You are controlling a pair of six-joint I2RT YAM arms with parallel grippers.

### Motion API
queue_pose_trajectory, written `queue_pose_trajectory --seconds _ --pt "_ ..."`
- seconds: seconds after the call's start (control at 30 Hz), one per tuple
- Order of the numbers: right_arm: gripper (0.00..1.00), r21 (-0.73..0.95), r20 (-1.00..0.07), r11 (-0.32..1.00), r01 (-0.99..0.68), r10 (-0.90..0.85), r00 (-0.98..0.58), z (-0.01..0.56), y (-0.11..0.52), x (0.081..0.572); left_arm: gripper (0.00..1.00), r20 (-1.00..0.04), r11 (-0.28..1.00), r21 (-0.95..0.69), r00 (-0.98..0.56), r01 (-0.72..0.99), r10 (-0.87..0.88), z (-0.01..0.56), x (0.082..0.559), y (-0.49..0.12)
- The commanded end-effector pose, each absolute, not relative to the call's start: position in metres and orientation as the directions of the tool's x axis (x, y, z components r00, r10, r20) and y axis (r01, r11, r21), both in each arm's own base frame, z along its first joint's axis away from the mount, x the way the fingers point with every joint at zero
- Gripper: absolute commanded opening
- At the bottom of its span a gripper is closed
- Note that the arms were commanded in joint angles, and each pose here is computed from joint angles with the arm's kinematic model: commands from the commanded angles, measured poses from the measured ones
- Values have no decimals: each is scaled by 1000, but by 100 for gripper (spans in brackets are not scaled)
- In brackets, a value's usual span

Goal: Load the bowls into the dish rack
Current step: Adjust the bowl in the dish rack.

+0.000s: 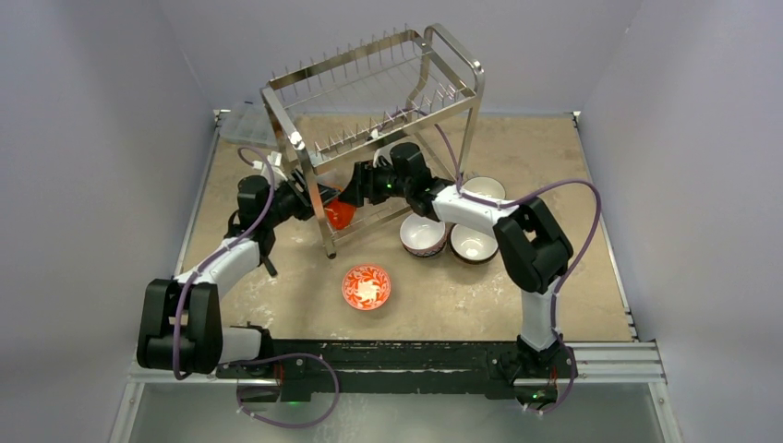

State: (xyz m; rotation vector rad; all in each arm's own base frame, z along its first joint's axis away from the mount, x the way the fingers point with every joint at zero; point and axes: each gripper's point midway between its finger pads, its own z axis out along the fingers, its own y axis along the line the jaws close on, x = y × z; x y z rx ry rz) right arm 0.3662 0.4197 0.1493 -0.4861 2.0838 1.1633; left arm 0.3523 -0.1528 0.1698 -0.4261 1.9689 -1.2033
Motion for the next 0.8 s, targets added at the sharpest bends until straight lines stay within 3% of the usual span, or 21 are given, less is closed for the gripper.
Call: queue_pose_trajectory --seconds 0.0,0.17,0.4,0.77 --pt "68 596 -744 486 -639 34 -668 171 421 366 50 -504 519 -836 -621 177 -601 190 359 -154" --pt "73 569 -764 518 -639 45 -644 182 413 367 63 -564 625 -772 -577 116 -590 187 354 -136" --pt "83 538 -782 570 -621 61 -621 192 389 358 83 -608 755 -646 -523 -111 -597 166 328 -90" --pt "85 535 -766 601 -593 50 -640 190 351 321 88 -494 747 -577 -588 -330 -641 119 256 -70"
